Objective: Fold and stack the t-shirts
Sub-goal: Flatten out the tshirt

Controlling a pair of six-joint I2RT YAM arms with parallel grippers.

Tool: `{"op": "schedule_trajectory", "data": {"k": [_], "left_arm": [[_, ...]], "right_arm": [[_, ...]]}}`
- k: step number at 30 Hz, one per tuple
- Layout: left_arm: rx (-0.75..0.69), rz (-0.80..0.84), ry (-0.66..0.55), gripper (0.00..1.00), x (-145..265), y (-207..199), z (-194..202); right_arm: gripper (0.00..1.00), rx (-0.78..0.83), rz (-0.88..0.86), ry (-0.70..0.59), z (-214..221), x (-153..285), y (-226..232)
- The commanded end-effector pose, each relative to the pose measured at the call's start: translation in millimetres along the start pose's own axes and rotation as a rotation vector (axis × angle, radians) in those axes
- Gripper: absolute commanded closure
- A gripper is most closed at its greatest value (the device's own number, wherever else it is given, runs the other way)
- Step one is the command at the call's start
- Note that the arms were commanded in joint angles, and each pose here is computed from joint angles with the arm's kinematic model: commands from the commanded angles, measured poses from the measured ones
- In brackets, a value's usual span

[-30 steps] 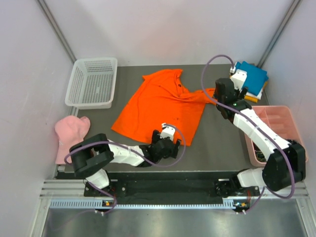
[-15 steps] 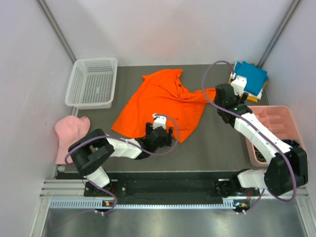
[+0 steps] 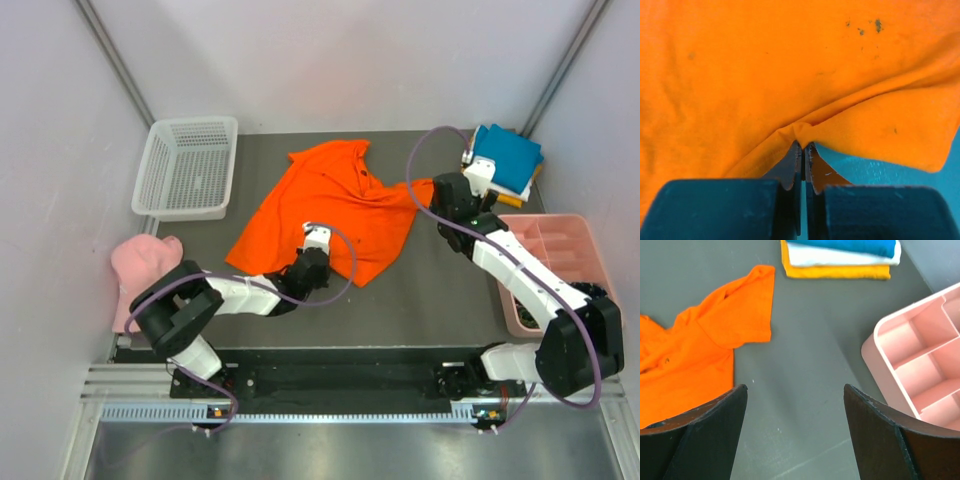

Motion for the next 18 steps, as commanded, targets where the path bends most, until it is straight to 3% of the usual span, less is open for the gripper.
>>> {"op": "schedule_trajectory", "data": {"k": [1,7,12,18], "left_arm": [[-0.013,0.014,-0.079,1.00,21.5,2.4,-45.1],[-0.027,0.009,-0.102,1.00,56.9,21.5,-81.3],[-0.078,0.039,-0.015,1.00,85.0,24.7,-84.9],[-0.081,0.108,-0.008,1.00,111.9,22.6,-90.6]], "right_arm": [[0.22,-0.005,-0.029,0.019,8.5,6.5,6.0],[0.22,-0.002,-0.061,0.055,23.2,11.9,9.8],[0.22,0.012,-0.077,0.093,36.7,15.1,14.5],[0.22,0.034,-0.147,0.144,53.4,25.0,30.6]]}}
Point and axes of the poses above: each gripper's point midway between its finger pads, its own x axis back along the fingers, its own y axis along the line the jaws close on, z = x × y, the point moved 1 cm from there along x, back along the fingers, and after that the axes turned 3 degrees about -x, right-handed, at the moved point
